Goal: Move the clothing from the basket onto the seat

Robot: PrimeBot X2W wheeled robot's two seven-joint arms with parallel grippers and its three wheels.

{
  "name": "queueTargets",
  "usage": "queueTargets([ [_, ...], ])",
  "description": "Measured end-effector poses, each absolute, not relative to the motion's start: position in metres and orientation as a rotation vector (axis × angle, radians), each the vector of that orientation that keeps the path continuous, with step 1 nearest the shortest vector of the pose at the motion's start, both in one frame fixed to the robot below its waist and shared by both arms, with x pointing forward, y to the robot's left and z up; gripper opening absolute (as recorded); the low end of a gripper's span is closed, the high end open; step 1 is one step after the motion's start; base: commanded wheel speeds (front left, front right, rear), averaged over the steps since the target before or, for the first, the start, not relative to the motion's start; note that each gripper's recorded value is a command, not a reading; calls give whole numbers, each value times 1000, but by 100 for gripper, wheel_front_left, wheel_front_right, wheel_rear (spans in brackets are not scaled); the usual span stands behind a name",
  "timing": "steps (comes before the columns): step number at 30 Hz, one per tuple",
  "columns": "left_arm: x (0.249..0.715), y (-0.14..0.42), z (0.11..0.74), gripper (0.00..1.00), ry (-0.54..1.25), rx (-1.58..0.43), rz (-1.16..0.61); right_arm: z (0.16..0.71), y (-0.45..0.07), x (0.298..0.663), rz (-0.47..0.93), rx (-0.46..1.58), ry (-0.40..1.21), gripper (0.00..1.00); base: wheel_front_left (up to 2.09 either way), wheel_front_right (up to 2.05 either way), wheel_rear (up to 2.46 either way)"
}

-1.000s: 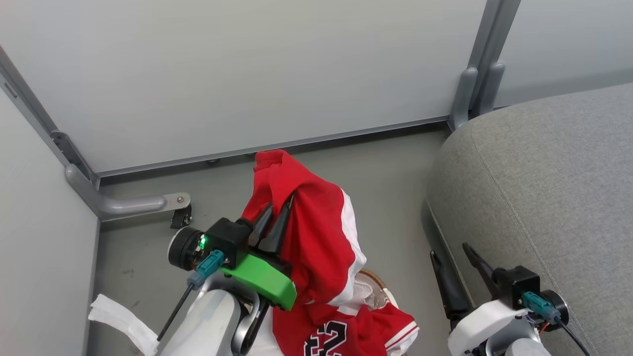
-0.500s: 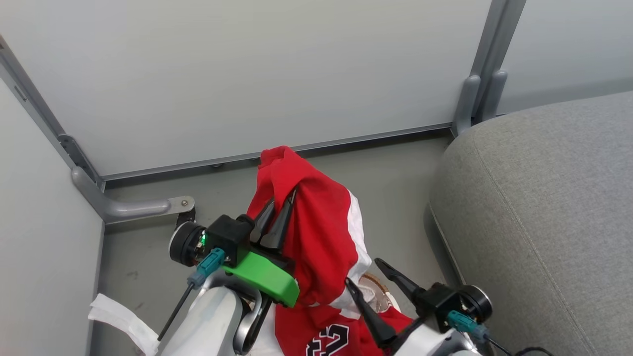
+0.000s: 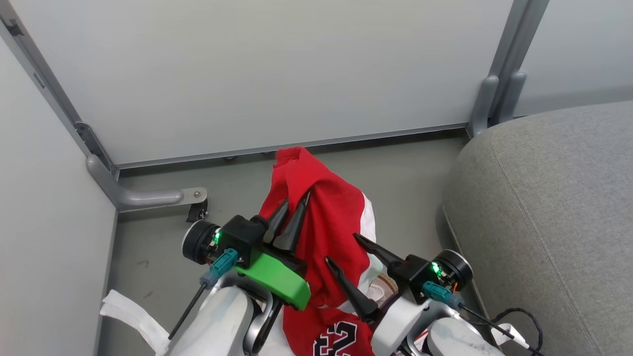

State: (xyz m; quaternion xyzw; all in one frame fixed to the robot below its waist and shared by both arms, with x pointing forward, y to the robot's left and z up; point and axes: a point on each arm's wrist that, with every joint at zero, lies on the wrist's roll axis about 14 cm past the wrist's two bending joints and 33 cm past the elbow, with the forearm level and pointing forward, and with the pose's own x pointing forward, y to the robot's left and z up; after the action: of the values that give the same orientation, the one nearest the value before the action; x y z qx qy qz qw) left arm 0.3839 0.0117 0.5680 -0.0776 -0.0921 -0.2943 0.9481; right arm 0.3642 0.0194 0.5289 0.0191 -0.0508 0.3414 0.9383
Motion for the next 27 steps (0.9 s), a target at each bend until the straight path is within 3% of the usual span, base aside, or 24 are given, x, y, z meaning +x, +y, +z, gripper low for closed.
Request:
queueTargets([
  [2, 382, 11, 568, 0, -186, -158, -602, 523, 21, 365, 702, 45, -80, 100, 0, 0, 0],
  [3, 382, 11, 568, 0, -186, -161, -602, 518, 23, 365, 710, 46, -61, 40, 0, 0, 0],
  [4, 381, 11, 568, 0, -186, -164, -602, 513, 25, 363, 717, 47, -44, 0, 0, 0, 0],
  [23, 380, 12, 568, 0, -183, -182, -596, 506, 32, 363, 733, 95, -5, 0, 0, 0, 0],
  [24, 380, 13, 569, 8, -184, -184, -593, 507, 32, 363, 732, 97, -7, 0, 0, 0, 0],
  [25, 381, 13, 570, 38, -187, -185, -592, 508, 31, 363, 730, 99, -9, 0, 0, 0, 0],
  [26, 381, 14, 570, 100, -188, -186, -590, 509, 31, 364, 729, 101, -12, 0, 0, 0, 0],
  [27, 381, 14, 569, 100, -187, -186, -590, 510, 31, 364, 728, 103, -15, 0, 0, 0, 0],
])
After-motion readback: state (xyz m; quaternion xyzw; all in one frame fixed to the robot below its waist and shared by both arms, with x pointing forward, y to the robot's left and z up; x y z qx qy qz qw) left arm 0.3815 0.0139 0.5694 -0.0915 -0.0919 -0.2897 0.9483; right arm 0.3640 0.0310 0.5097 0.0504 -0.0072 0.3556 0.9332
